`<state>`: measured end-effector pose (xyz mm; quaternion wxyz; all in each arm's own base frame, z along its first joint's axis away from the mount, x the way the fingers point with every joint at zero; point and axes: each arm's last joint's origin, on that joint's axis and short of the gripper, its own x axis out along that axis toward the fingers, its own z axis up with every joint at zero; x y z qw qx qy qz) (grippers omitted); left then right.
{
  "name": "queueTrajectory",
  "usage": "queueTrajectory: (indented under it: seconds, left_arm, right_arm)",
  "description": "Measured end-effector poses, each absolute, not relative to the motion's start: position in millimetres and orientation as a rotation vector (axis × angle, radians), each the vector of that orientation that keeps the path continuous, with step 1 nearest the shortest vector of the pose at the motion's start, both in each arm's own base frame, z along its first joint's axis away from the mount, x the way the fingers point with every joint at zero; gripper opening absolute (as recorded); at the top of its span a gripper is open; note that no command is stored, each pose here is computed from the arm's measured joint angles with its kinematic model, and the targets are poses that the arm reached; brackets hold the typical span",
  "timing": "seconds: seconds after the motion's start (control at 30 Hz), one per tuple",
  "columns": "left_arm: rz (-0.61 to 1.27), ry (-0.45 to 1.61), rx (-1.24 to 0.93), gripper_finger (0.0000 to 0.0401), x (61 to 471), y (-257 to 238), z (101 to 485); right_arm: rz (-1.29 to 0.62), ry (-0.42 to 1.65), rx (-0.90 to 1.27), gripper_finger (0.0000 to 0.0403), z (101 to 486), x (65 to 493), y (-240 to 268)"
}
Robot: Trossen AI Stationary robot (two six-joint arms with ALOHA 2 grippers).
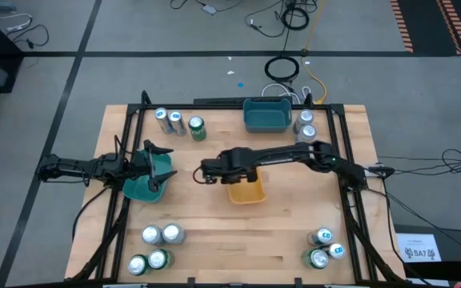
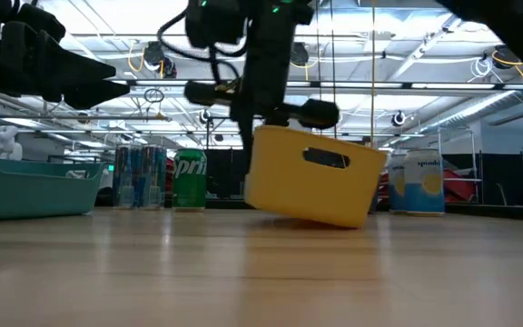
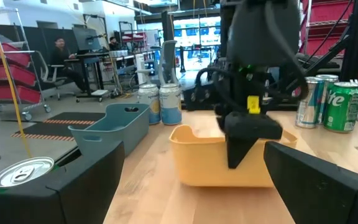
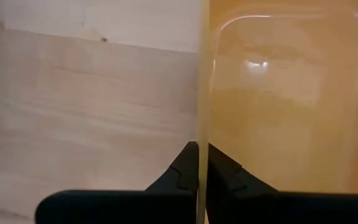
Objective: Sort soda cans
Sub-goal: Move the yellow bin to the center of the table
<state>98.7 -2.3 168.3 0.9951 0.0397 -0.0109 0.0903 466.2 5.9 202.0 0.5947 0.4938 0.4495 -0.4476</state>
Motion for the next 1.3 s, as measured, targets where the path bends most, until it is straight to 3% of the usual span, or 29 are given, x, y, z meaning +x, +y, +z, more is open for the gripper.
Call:
queueTrajectory:
  seconds: [0.53,1.3]
  left_arm:
    - [0.181,-0.022,0.079,0.0393,99,-2,168]
    - [0.181,-0.022,0.079,0.0393,99,-2,168]
  right_arm:
    - [-1.198,1.123,1.204,0.0004,194,458,1]
    - [-1.081,1.133,1.191,0.0096,204,459,3]
